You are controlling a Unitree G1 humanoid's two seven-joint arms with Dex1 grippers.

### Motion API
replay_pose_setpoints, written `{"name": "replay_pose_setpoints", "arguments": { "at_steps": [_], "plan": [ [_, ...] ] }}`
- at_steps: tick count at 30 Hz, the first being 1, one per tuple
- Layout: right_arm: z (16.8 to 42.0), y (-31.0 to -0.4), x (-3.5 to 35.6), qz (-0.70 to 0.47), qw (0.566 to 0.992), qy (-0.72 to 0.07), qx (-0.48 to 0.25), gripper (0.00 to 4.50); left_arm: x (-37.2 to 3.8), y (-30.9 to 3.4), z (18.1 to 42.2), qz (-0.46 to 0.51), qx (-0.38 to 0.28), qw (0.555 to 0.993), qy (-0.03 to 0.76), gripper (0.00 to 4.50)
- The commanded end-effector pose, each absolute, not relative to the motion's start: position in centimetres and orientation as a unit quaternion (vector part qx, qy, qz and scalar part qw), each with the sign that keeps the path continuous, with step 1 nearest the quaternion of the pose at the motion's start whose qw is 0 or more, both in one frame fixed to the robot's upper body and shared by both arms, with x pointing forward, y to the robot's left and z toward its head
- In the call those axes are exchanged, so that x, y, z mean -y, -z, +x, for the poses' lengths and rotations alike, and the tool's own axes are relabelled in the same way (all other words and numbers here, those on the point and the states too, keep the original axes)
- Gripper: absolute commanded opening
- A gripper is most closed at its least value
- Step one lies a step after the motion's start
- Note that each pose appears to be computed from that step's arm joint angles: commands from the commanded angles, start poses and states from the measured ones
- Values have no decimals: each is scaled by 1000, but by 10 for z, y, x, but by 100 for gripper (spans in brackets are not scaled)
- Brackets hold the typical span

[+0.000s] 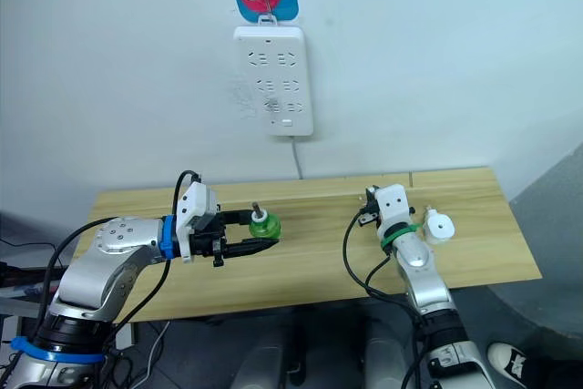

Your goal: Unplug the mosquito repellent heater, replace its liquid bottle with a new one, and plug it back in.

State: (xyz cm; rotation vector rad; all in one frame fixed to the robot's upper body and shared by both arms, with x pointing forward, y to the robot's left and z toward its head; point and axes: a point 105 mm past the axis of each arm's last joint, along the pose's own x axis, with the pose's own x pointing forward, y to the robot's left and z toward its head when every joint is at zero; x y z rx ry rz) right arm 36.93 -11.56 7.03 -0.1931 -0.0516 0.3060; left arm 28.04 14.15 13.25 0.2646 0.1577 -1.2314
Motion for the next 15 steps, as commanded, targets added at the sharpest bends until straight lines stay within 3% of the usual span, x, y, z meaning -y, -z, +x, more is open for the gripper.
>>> {"name": "replay_pose_setpoints", "arguments": {
  "at_steps": [1,15],
  "plan": [
    [375,-71,126,-92,987,-124,34,27,-141,-146,273,132,-55,799,583,222],
    [392,-60,121,-76,990,-112,32,27,-146,-155,266,136,-71,793,589,222]
  ]
}}
